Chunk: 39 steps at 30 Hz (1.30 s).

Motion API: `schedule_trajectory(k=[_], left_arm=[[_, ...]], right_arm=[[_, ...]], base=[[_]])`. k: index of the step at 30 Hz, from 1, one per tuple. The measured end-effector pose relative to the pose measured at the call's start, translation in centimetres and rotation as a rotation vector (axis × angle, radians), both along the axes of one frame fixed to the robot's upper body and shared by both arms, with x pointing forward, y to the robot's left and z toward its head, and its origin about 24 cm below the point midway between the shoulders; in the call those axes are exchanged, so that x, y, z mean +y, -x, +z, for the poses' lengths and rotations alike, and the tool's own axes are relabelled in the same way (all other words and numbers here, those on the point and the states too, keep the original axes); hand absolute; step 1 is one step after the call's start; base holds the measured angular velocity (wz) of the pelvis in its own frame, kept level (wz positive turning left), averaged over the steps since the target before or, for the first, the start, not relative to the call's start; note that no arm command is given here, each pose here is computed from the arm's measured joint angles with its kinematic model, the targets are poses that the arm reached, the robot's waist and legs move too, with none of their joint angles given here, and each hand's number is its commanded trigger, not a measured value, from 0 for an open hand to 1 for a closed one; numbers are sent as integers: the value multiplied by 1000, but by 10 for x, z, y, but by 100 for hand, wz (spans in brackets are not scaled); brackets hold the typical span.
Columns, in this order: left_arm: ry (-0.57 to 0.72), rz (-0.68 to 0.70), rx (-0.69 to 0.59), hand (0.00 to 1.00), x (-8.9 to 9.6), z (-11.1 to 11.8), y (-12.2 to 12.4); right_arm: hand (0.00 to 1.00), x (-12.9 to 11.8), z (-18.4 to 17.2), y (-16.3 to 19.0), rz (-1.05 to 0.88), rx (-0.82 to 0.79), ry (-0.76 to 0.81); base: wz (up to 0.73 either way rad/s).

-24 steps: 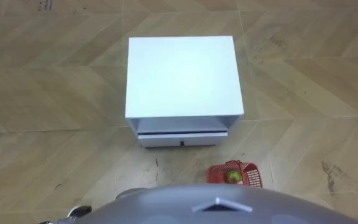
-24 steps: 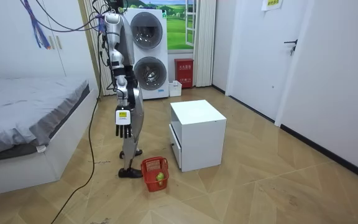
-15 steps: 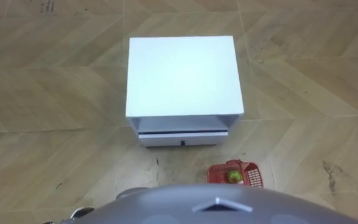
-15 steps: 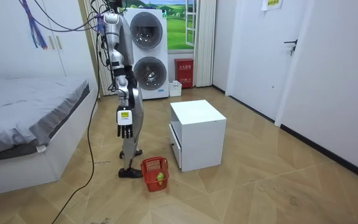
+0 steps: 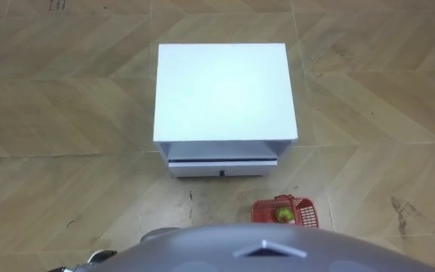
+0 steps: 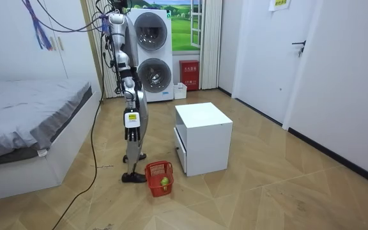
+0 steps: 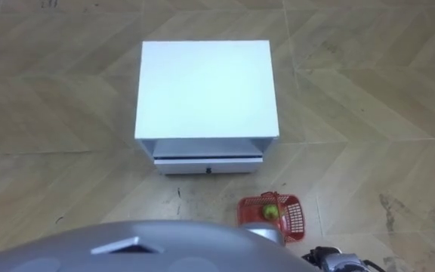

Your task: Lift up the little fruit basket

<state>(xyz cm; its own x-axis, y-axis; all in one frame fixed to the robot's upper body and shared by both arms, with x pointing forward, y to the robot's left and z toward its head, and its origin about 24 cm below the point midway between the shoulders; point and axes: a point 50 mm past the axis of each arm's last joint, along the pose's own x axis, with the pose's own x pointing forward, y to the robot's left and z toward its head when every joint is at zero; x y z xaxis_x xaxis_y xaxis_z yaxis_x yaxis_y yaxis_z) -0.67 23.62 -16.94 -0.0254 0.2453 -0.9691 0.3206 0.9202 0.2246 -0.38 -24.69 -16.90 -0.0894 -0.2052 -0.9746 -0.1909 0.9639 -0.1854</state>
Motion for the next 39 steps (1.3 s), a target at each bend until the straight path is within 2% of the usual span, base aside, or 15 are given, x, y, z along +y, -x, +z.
schedule_trajectory(k=[17,21,22,27,30,34,35,37,39], left_arm=[[8,-39,-82,0,1,0,-23],[-8,-36,-83,0,10,2,-19],[-15,-24,-76,0,13,3,-16],[-27,-22,-72,0,17,4,-10],[-48,-33,-109,0,18,4,-23],[-46,-61,-237,0,13,7,-69],[-54,-53,-252,0,15,8,-72],[-74,-35,-334,0,15,13,-101],[-80,-25,-368,0,15,16,-117]], right_arm=[[0,-3,1,-14,30,-68,46],[0,-2,2,-25,41,-118,44],[0,-3,2,-17,23,-104,48],[0,-5,3,-23,0,-153,82],[0,-4,4,-47,-31,-234,87],[0,1,13,-100,-40,-406,103],[0,3,15,-109,-38,-433,101],[0,7,27,-150,-34,-563,108],[0,9,38,-177,-48,-660,122]], base=[[0],[-16],[16],[-7],[0],[-3],[20],[39],[49]])
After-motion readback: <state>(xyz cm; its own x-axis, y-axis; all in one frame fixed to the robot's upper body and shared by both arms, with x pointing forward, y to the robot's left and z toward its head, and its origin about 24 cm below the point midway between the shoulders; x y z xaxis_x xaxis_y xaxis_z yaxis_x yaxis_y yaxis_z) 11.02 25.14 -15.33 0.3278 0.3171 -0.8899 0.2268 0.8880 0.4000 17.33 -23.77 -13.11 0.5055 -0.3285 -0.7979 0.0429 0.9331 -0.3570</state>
